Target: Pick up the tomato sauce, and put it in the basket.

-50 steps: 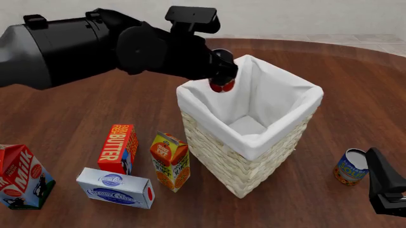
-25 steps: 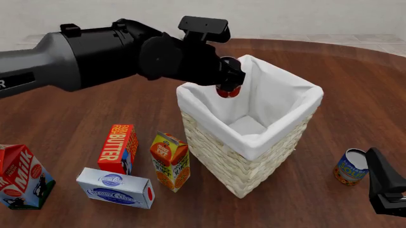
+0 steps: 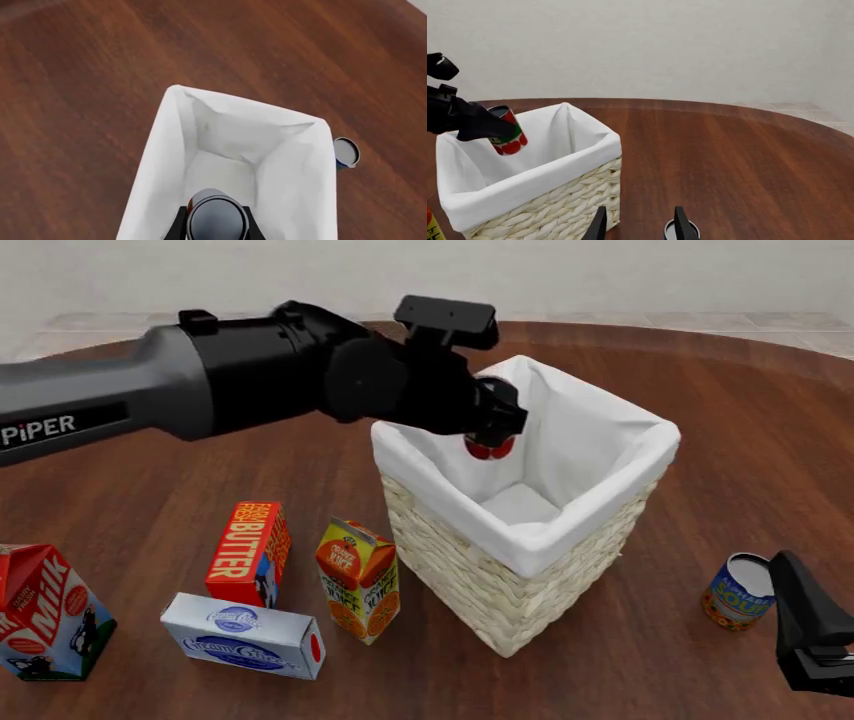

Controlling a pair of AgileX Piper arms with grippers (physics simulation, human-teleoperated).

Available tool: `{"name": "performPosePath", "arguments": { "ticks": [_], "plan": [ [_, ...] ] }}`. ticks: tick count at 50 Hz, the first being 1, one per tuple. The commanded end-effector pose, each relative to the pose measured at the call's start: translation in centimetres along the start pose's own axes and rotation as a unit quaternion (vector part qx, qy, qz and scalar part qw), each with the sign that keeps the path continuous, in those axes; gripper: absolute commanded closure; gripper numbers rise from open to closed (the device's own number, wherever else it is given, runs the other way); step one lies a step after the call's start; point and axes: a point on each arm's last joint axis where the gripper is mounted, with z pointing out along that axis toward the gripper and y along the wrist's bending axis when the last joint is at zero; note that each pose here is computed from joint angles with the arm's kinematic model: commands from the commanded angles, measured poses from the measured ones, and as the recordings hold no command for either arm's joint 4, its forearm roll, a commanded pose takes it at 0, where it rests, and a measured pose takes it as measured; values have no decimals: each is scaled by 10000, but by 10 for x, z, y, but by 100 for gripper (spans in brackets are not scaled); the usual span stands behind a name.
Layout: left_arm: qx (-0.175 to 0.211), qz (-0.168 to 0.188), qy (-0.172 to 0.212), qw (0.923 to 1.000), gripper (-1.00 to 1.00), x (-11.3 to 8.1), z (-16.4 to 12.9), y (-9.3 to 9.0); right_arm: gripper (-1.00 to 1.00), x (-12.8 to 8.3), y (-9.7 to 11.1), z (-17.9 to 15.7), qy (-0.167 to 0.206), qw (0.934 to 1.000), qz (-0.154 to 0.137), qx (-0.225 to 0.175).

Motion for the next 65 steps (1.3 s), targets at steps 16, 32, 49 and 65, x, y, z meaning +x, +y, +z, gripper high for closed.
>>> {"name": "performPosePath", "arguments": {
  "ticks": [16, 32, 49, 65],
  "plan": [
    [35, 123, 84, 9999, 100, 4, 16, -4, -100, 0, 0, 0, 0, 10000, 3, 1],
    [52, 128, 161, 9998, 100, 9, 30, -6, -100, 0, 0, 0, 2, 10000, 3, 1],
    [48, 151, 227, 9996, 100, 13, 41, -7, -100, 0, 0, 0, 0, 10000, 2, 0],
    [29, 186, 283, 9994, 100, 18, 48, -5, -100, 0, 0, 0, 0, 10000, 0, 1]
  ]
}}
